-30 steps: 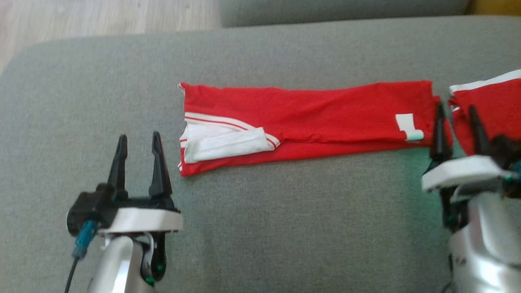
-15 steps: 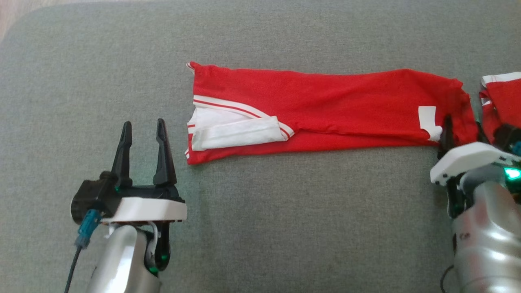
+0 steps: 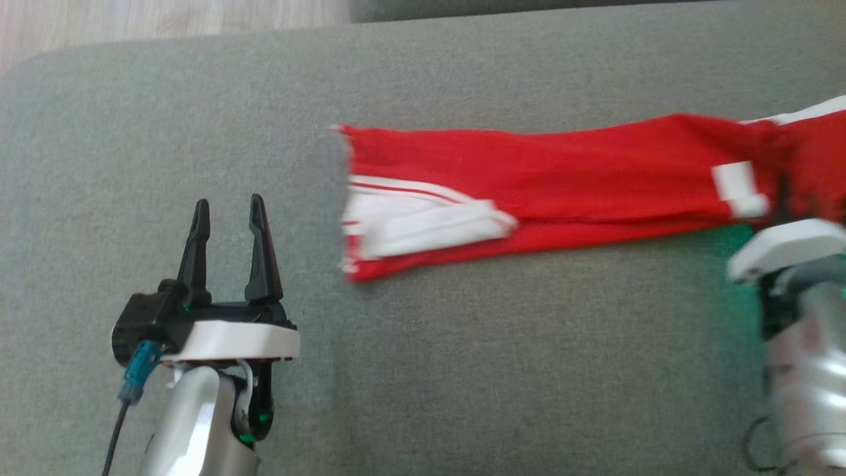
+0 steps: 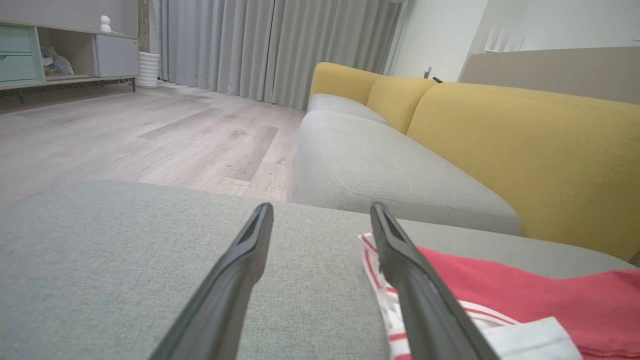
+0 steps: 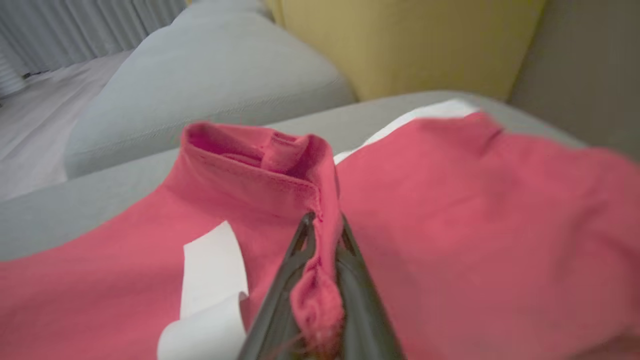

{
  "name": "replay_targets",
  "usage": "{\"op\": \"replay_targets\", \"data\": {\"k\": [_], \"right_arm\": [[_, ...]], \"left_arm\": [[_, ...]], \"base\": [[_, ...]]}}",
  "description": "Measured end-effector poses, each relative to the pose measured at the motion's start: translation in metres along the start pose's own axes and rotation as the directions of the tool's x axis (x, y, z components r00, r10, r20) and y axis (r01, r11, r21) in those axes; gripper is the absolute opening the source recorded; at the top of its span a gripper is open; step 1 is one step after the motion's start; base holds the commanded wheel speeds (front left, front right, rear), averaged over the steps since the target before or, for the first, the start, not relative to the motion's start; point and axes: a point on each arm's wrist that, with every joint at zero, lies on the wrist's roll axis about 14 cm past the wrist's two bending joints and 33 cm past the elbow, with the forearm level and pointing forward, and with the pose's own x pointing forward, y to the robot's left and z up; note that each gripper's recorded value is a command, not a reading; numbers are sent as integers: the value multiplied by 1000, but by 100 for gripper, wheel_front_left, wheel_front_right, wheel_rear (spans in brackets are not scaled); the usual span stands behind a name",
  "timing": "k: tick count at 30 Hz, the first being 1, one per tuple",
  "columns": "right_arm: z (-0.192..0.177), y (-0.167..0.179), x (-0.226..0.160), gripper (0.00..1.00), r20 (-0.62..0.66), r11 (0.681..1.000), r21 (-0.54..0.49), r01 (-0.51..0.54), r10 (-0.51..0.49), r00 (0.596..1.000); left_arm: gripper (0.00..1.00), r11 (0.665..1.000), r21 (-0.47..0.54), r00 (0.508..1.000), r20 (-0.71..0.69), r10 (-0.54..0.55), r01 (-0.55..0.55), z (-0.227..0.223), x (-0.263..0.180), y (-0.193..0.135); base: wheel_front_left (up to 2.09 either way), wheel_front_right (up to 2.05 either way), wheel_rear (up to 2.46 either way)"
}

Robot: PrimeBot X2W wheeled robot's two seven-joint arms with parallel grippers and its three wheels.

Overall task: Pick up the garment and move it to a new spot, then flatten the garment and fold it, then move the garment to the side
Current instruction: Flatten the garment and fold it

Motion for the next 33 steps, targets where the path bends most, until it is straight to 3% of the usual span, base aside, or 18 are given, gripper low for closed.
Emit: {"op": "replay_targets", "data": {"k": [3, 6, 11, 16, 20, 21, 25, 33], "right_arm": [[27, -31, -2, 0, 68, 998, -20, 58, -57, 996], [45, -36, -5, 0, 102, 998, -15, 66, -64, 993], [69, -8, -8, 0, 154, 1000, -3, -5, 5, 988], [92, 48, -14, 0, 206, 990, -15, -142, 142, 968], [86, 116, -26, 0, 176, 941, 2, -337, 332, 927], [86, 116, -26, 0, 176, 941, 2, -337, 332, 927], [67, 179, -42, 0, 121, 864, 2, -503, 499, 858], [11, 248, -62, 0, -39, 745, -7, -667, 666, 745]], "left_arm": [[100, 1000, -1, 1000, 12, -11, 11, 5, 0, -4], [100, 1000, -2, 1000, 19, -18, 18, 8, -3, -7], [100, 1000, -9, 999, 29, -25, 26, 13, -8, -11], [100, 1000, -5, 999, 50, -21, 21, 21, -13, -10], [100, 1000, -2, 999, 52, 1, -1, 23, -21, -2], [100, 1000, -2, 999, 52, 1, -1, 23, -21, -2], [100, 1000, 3, 999, 46, 14, -14, 22, -26, 3], [100, 998, -8, 998, 23, 60, -60, 15, -36, 18]], "base": [[0, 0, 0], [0, 0, 0], [0, 0, 0], [0, 0, 0], [0, 0, 0], [0, 0, 0], [0, 0, 0], [0, 0, 0]]}}
